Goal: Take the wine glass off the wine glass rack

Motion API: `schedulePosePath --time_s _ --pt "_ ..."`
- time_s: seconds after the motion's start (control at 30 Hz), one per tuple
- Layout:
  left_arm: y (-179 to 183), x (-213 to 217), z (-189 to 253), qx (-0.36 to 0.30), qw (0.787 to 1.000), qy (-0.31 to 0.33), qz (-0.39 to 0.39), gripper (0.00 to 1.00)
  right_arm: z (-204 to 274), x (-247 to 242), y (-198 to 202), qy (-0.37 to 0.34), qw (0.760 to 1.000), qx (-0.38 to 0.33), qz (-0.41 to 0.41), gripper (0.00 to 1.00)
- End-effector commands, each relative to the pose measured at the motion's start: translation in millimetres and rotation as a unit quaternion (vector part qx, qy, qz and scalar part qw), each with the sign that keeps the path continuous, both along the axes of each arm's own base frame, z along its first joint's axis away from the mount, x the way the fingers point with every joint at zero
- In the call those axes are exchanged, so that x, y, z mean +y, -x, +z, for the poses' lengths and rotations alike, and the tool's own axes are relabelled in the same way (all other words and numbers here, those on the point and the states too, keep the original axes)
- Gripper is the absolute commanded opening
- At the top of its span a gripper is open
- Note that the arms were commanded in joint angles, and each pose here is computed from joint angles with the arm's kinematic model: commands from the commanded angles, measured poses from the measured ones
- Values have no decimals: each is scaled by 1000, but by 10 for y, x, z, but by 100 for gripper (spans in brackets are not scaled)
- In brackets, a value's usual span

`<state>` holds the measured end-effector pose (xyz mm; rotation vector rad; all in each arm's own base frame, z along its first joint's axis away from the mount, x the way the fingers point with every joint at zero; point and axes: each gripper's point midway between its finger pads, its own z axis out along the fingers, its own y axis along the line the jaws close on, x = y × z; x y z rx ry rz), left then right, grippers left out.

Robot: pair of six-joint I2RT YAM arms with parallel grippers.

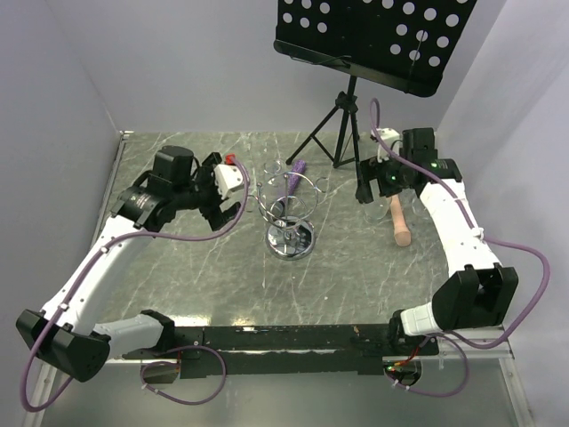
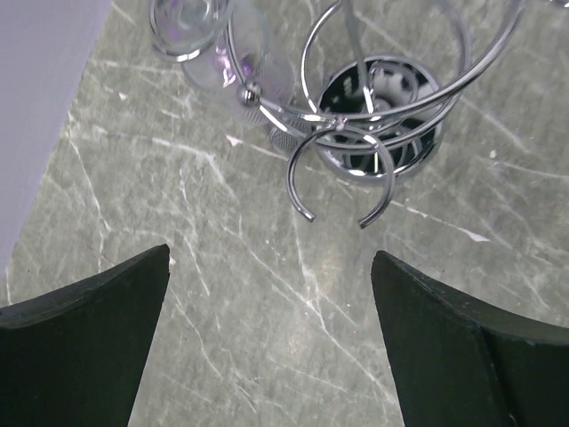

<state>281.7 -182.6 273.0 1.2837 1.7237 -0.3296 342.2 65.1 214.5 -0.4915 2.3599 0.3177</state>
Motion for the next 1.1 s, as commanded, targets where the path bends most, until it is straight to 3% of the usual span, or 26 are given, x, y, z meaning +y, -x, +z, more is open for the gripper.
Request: schedulePosePath --time_s 0.0,0.47,0.67,1.07 --pt "105 -151 305 -13 999 26 -46 100 111 435 87 -33 996 -20 83 100" --pt "127 -274 244 6 998 -6 -70 100 25 913 -615 35 996 -39 73 100" --pt "-83 -339 213 -6 999 -7 -42 100 -47 1049 -590 35 995 -34 87 100" --pt "-160 -472 119 -1 999 -16 -46 100 -149 941 -429 50 995 -23 78 100"
